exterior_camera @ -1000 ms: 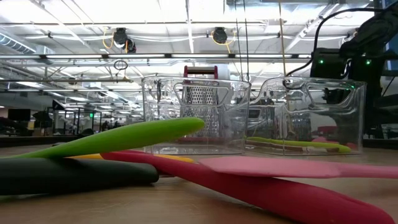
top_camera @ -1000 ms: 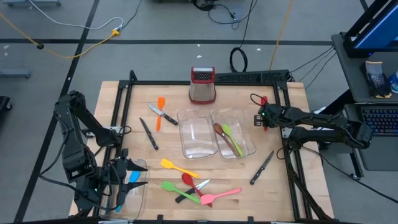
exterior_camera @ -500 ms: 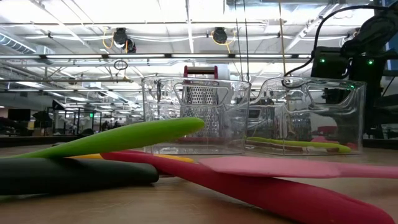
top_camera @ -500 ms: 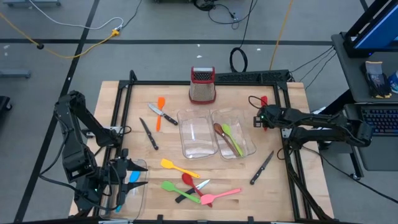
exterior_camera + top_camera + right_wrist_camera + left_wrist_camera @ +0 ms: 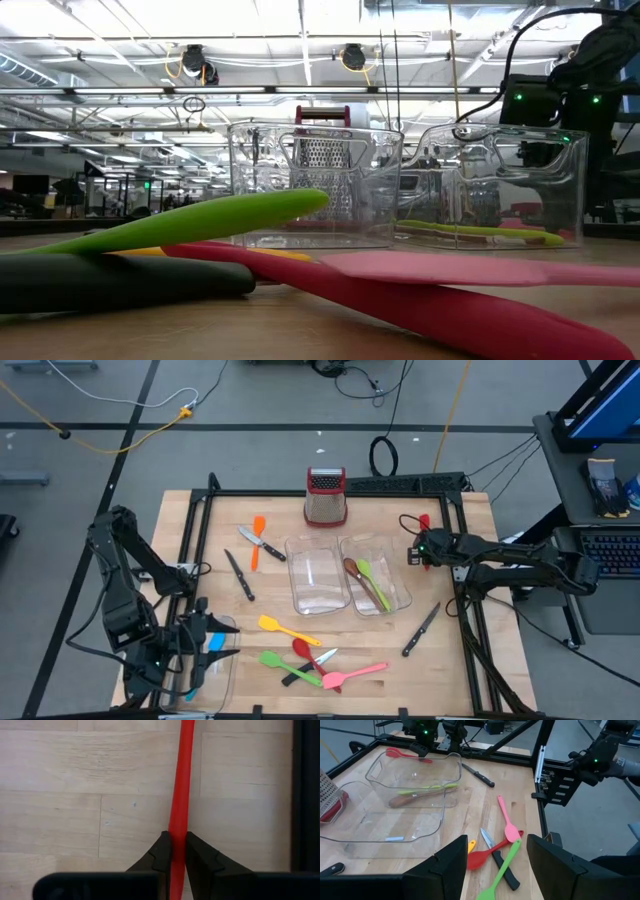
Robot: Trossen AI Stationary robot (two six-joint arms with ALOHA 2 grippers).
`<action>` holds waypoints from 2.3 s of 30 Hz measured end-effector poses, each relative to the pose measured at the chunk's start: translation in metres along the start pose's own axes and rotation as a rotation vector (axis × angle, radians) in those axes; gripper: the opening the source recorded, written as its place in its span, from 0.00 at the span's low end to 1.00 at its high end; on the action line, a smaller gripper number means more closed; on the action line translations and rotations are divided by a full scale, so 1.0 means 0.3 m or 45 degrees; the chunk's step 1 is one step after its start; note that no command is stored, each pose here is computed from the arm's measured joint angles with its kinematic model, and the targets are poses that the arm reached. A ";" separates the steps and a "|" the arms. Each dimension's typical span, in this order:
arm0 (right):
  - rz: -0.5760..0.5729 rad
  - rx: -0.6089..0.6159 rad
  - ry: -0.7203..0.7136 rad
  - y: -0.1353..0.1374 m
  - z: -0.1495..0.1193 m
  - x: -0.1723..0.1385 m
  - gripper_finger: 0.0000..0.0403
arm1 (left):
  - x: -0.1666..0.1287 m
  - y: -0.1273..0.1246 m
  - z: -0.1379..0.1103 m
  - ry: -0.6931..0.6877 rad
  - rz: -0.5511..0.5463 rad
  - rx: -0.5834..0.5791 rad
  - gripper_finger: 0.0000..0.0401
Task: Pick & Place Kitchen Items
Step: Put the red spatula into the left transparent bin
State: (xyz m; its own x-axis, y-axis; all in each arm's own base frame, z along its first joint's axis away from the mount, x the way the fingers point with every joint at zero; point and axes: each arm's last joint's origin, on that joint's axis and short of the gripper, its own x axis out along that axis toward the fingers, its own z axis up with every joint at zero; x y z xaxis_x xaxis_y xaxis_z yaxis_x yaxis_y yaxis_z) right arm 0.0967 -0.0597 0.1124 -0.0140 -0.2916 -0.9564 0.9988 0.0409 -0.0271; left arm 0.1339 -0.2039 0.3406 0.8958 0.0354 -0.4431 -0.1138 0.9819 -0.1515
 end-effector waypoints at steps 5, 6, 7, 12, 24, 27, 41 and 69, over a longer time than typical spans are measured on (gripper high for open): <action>0.036 -0.015 -0.037 0.023 0.022 -0.027 0.06 | 0.000 0.000 0.000 0.000 -0.001 0.004 0.52; 0.039 -0.017 -0.045 0.026 0.025 -0.030 0.06 | 0.000 0.000 0.000 0.000 0.000 0.005 0.52; 0.044 -0.022 -0.051 0.029 0.026 -0.034 0.06 | 0.000 0.000 0.000 0.001 -0.001 0.005 0.52; 0.062 -0.041 -0.086 0.045 0.032 -0.051 0.06 | 0.000 0.000 0.000 0.002 -0.001 0.009 0.52; 0.091 -0.043 -0.097 0.044 0.036 -0.074 0.04 | 0.000 0.000 0.000 0.002 -0.002 0.019 0.52; 0.123 -0.036 -0.099 0.035 0.033 -0.086 0.04 | 0.000 0.000 0.000 0.002 -0.002 0.035 0.52; 0.234 0.012 -0.165 0.008 0.032 -0.131 0.03 | 0.000 0.000 0.000 0.001 -0.001 0.076 0.52; 1.283 -0.281 -0.669 0.095 0.082 -0.486 0.04 | 0.162 0.118 0.095 0.077 0.197 -0.073 0.52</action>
State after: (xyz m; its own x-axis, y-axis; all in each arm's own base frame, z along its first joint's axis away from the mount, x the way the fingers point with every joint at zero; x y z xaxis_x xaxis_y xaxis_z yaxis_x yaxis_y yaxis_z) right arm 0.1283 -0.0394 0.2581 0.8570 -0.3910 -0.3356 0.5151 0.6317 0.5794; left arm 0.1857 -0.1621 0.3388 0.8386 0.1722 -0.5168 -0.2739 0.9534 -0.1268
